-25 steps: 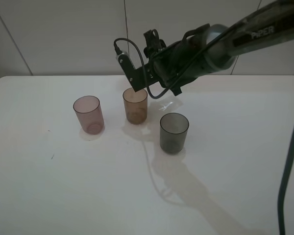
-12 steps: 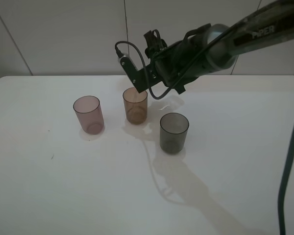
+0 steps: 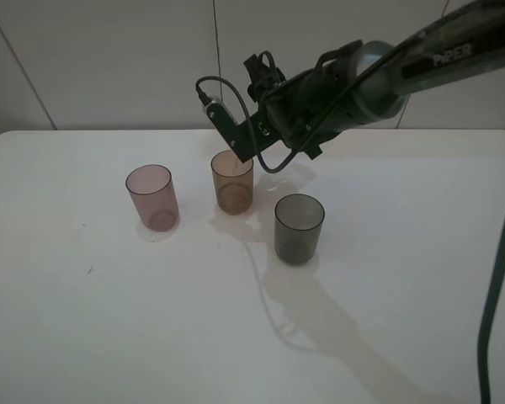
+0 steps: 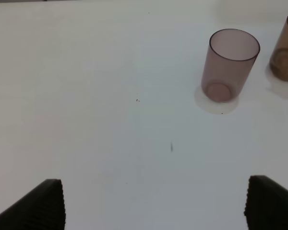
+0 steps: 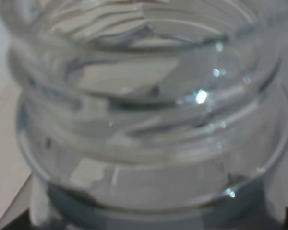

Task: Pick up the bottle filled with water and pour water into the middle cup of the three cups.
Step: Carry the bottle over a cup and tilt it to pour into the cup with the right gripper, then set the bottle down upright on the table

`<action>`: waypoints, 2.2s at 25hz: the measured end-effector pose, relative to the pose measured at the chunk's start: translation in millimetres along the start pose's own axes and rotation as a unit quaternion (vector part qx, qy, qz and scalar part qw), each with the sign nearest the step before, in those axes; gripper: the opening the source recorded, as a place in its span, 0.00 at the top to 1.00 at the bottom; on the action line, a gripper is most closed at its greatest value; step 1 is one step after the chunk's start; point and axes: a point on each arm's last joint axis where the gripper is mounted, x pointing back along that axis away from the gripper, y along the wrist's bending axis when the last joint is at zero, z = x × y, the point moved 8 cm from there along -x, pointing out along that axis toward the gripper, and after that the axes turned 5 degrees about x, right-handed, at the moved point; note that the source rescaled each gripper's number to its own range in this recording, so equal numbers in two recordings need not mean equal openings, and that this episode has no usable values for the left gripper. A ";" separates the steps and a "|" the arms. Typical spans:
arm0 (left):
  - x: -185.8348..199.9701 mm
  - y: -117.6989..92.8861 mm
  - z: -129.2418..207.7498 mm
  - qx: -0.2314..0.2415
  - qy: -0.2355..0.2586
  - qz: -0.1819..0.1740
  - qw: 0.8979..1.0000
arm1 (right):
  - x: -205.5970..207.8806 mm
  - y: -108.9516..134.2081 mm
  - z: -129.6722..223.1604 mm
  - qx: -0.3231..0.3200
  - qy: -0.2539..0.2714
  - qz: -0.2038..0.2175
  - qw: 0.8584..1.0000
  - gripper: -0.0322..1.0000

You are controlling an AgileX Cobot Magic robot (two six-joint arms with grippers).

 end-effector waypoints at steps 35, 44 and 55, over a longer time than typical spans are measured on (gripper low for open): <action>0.0 0.4 -0.1 -0.001 0.000 -0.001 1.000 | 0.0 -7.9 -0.1 0.036 -0.005 0.010 0.999 0.97; 0.0 1.5 -0.2 -0.002 0.000 -0.004 1.000 | 0.0 -8.3 -2.1 0.036 -0.011 0.011 0.999 0.97; 0.0 1.5 -0.2 -0.002 0.000 -0.004 1.000 | 0.6 -9.9 -7.7 0.034 -0.028 0.016 0.999 0.97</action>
